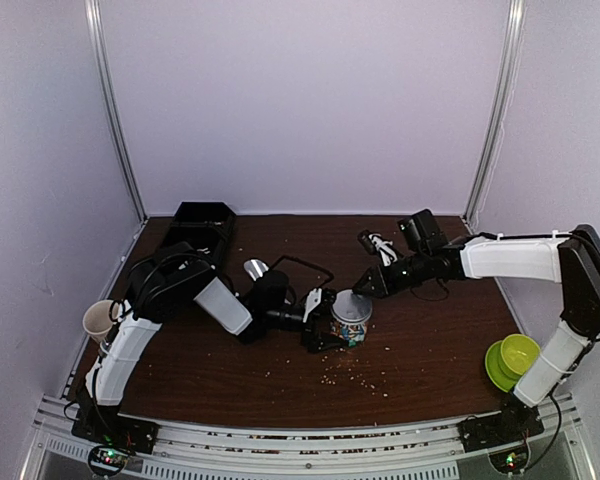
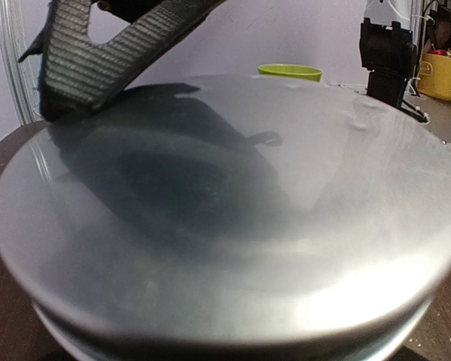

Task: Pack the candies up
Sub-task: Screw the box lid onto the packing box.

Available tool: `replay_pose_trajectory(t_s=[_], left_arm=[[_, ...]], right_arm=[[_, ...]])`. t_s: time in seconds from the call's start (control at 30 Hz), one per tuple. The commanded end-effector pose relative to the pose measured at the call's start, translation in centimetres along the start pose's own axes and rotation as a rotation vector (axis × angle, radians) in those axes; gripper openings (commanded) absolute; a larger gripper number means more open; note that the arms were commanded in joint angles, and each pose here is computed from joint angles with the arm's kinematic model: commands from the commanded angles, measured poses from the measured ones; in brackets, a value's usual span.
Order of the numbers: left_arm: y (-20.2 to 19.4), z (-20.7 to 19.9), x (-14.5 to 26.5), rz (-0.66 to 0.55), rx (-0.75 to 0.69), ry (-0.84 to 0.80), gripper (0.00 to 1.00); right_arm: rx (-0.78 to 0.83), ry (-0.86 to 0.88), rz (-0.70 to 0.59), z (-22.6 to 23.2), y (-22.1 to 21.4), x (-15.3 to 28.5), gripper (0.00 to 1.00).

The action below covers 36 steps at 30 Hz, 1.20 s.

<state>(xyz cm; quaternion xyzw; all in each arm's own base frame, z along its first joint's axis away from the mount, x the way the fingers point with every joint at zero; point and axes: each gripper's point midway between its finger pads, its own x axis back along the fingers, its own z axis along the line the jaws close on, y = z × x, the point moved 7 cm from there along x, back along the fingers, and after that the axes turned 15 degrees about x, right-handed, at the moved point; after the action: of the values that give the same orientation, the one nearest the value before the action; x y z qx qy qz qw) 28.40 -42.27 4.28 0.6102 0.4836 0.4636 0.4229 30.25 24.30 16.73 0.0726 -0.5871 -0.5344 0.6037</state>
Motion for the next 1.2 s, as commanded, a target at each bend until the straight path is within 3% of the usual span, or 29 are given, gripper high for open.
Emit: replay_pose_trajectory(t_s=[0.0, 0.63, 0.9, 1.17], left_arm=[[-3.5, 1.2, 0.7, 0.096, 0.108, 0.068, 0.88], [-3.5, 1.4, 0.7, 0.097, 0.114, 0.087, 0.88], [-3.5, 1.3, 0.8, 0.098, 0.108, 0.084, 0.88], [-3.6, 1.3, 0.8, 0.102, 0.104, 0.090, 0.88]], right_arm=[[-0.032, 0.032, 0.032, 1.1, -2.0, 0.7, 0.12], [-0.084, 0.011, 0.041, 3.8, -6.6, 3.8, 0.12], [-0.020, -0.077, -0.038, 3.6, -2.6, 5.6, 0.22], [0.001, -0.098, -0.099, 1.9, 2.6, 4.6, 0.28]])
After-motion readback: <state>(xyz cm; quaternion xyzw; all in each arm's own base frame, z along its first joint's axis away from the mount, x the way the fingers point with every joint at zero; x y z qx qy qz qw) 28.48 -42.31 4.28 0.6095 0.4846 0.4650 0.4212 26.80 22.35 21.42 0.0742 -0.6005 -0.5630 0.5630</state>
